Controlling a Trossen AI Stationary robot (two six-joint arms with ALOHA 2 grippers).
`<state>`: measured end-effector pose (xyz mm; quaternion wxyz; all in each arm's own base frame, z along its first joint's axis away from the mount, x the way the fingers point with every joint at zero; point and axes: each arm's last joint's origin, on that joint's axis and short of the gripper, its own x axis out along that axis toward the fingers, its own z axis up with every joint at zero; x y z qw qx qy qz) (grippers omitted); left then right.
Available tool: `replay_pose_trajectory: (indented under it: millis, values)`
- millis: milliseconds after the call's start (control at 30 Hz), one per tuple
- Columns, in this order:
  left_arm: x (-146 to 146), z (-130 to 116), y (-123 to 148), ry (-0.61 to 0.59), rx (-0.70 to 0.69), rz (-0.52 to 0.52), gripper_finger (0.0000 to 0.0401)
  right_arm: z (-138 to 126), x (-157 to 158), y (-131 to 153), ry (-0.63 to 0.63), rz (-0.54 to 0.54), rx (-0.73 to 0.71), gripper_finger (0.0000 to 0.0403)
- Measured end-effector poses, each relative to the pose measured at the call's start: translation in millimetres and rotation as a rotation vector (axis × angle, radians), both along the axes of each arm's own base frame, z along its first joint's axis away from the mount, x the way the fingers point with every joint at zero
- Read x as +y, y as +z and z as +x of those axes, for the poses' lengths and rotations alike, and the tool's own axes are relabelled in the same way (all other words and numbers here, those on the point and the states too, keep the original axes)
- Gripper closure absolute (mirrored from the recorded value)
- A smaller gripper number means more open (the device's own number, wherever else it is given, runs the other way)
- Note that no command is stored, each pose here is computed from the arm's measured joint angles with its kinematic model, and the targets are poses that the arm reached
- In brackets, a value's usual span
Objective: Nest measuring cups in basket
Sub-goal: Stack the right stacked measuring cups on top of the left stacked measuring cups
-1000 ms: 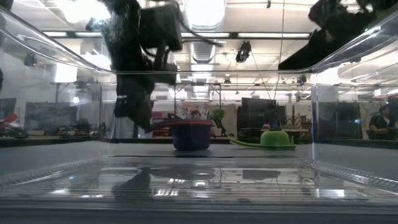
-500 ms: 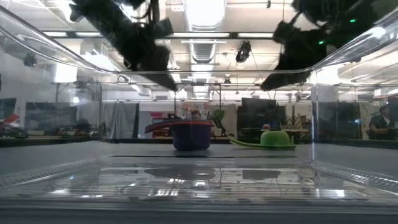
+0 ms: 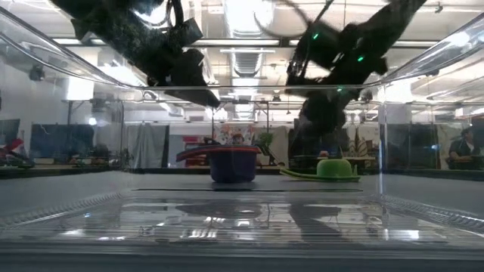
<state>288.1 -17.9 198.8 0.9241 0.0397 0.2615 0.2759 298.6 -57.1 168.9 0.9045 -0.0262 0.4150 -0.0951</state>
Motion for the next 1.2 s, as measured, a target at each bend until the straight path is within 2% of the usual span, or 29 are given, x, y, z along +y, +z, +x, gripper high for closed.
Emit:
replay_pose_trajectory:
  millis: [200,400,633,1033,1200]
  values:
    - [0.1,-1.0,-1.6,-0.005,0.004,0.008,0.0164,7.6,-35.5,-8.2,-0.049,0.076,0.008,0.0202]
    - [0.1,-1.0,-1.7,-0.014,0.010,0.020,0.0164,17.0,-53.6,-18.0,-0.061,0.084,0.070,0.0202]
    - [0.1,-1.2,-1.9,-0.016,0.015,0.024,0.0164,27.1,-57.4,-31.9,-0.055,0.100,0.130,0.0202]
    - [0.1,-1.2,-1.9,-0.018,0.017,0.026,0.0164,19.9,-54.1,-22.0,-0.065,0.147,0.150,0.0202]
    - [0.1,-1.2,-1.9,-0.017,0.017,0.026,0.0164,18.6,-51.9,-21.8,-0.044,0.201,0.152,0.0202]
